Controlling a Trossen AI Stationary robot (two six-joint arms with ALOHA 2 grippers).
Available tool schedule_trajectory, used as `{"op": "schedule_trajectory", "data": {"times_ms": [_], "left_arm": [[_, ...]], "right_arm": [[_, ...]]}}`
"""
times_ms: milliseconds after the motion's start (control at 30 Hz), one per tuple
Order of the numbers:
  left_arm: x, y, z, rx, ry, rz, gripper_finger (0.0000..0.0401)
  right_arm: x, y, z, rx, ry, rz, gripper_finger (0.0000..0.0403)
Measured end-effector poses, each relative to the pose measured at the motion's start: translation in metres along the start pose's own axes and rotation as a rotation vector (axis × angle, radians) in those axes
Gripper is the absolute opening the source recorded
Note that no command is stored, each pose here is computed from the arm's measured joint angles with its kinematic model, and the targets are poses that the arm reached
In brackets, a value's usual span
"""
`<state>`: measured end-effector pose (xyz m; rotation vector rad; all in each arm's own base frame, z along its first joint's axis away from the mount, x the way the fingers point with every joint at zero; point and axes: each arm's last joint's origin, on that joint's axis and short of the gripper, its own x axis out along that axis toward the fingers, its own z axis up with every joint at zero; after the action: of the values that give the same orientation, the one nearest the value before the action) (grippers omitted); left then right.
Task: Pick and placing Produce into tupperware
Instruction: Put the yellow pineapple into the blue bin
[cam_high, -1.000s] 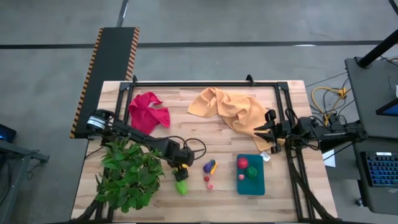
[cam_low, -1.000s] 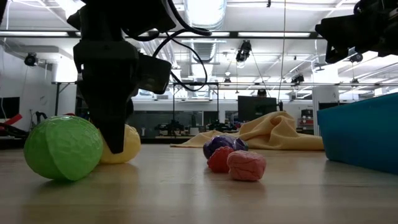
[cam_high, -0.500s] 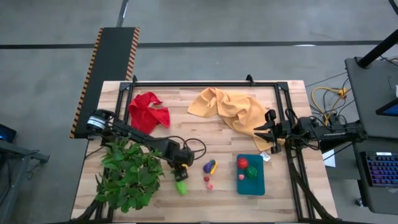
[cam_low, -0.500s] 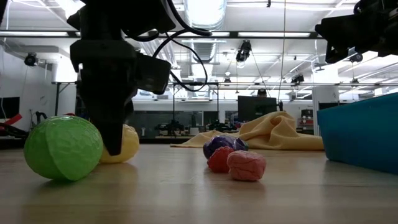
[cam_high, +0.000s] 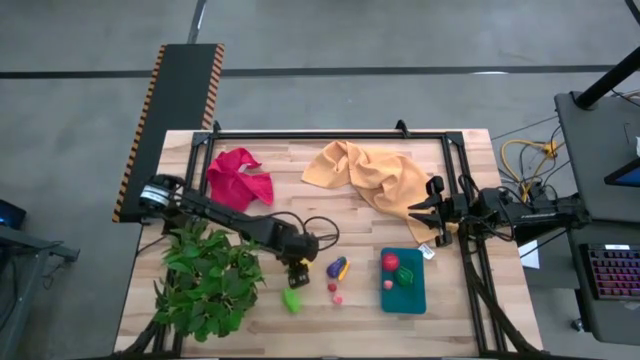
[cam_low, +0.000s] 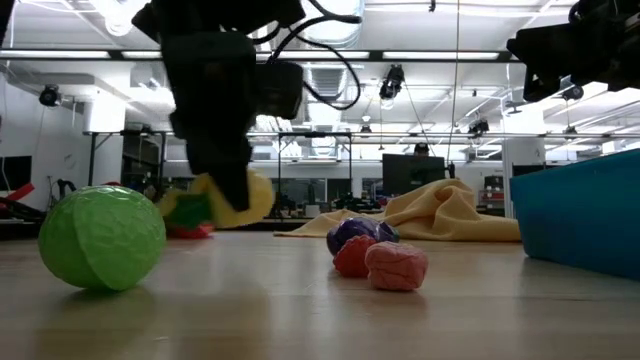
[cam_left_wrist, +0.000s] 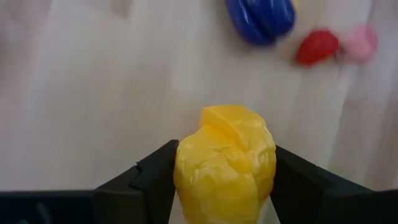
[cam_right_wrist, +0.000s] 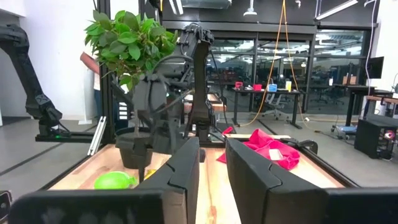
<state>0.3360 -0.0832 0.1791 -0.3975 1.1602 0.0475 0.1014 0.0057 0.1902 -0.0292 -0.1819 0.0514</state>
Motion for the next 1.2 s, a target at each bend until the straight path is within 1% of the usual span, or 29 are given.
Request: {"op": "schedule_trajectory", "data": {"times_ms": [100, 333, 467, 600, 700, 767, 933, 1033, 1200], "left_arm": [[-0.005, 0.001, 0.01, 0.039, -0.044, 0.005, 0.0195], [-0.016, 0.002, 0.035, 0.152, -0.168, -0.029, 0.0196], [-0.02, 0.001, 0.051, 0.213, -0.32, -0.074, 0.0196], [-0.027, 0.001, 0.066, 0.278, -0.478, -0.108, 0.0196], [-0.033, 0.0, 0.078, 0.285, -0.62, -0.148, 0.0196], [-0.034, -0.001, 0.083, 0.318, -0.701, -0.163, 0.0196], [-0.029, -0.004, 0.092, 0.356, -0.774, -0.18, 0.0196], [-0.026, -0.009, 0.099, 0.37, -0.816, -0.219, 0.0196], [-0.014, -0.016, 0.115, 0.404, -0.816, -0.264, 0.0196]], "right_arm": [[0.0, 0.0, 0.0, 0.0, 0.0, 0.0, 0.0077], [0.0, 0.0, 0.001, -0.01, -0.013, -0.001, 0.0077], [0.0, -0.001, 0.005, -0.044, -0.025, -0.014, 0.007], [0.0, -0.002, 0.016, -0.043, -0.053, -0.052, 0.0068], [-0.001, -0.002, 0.025, -0.042, -0.074, -0.057, 0.0071], [-0.001, -0.003, 0.029, -0.033, -0.088, -0.057, 0.0074], [-0.001, -0.003, 0.033, -0.023, -0.098, -0.058, 0.0073], [-0.002, -0.003, 0.034, -0.023, -0.103, -0.058, 0.0068], [-0.002, -0.003, 0.04, -0.023, -0.121, -0.059, 0.0066]]}}
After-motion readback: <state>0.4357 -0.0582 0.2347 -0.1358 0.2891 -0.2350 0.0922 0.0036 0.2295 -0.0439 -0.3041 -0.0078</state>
